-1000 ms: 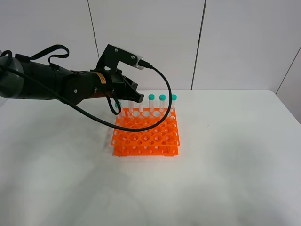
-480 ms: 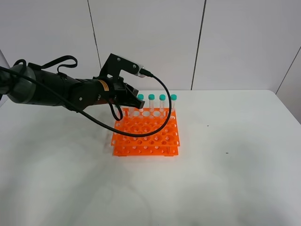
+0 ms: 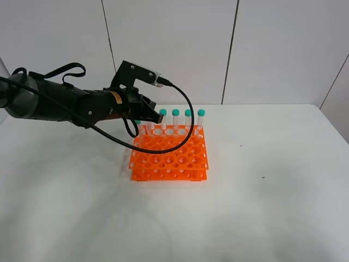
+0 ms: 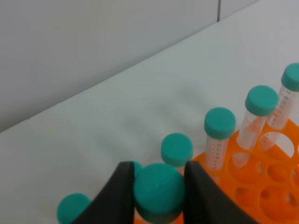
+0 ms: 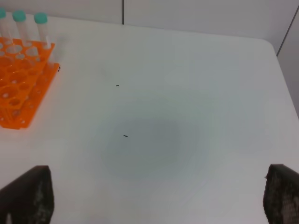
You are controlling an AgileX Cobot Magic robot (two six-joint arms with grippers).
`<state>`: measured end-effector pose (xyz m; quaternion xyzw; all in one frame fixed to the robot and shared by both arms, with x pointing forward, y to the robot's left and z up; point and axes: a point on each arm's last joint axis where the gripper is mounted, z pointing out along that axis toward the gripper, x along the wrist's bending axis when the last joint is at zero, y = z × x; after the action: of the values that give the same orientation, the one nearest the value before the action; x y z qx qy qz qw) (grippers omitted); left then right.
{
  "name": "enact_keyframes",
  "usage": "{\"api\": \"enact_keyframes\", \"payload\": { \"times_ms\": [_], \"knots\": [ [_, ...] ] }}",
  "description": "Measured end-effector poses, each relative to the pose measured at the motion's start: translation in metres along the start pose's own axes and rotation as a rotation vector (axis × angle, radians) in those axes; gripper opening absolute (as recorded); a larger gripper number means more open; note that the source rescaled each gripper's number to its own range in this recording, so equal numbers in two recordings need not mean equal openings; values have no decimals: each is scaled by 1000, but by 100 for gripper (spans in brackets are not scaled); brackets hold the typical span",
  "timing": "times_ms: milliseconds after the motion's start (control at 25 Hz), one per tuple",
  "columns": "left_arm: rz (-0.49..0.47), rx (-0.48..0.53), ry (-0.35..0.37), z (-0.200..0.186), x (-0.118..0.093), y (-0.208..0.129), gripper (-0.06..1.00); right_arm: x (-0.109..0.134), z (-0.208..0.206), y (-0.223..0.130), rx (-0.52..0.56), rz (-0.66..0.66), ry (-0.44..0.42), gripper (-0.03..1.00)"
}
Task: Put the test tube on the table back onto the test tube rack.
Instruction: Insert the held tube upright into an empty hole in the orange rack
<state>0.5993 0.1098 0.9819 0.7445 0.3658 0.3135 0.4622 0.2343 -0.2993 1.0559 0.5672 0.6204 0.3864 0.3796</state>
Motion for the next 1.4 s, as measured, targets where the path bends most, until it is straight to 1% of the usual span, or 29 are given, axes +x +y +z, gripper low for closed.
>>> {"api": "enact_keyframes", "payload": {
  "times_ms": [120,280,440,600,720,960,1120,1400],
  "knots": [
    [-45,-1,0,0,0,0,0,0,0,0,0,0,0,100],
    [-63,-4,0,0,0,0,0,0,0,0,0,0,0,100],
    [-61,-29,-3,-2,-2,-6,0,0,0,0,0,0,0,100],
    [-31,-55,-4,-3,-2,-7,0,0,0,0,0,0,0,100],
    [-29,-66,-4,-2,-3,-8,0,0,0,0,0,0,0,100],
    [-30,-21,-11,9,-5,-25,0,0,0,0,0,0,0,100],
    [-30,-17,-12,10,-5,-27,0,0,0,0,0,0,0,100],
    [-35,8,-15,18,-7,-40,0,0,0,0,0,0,0,100]
  ]
}}
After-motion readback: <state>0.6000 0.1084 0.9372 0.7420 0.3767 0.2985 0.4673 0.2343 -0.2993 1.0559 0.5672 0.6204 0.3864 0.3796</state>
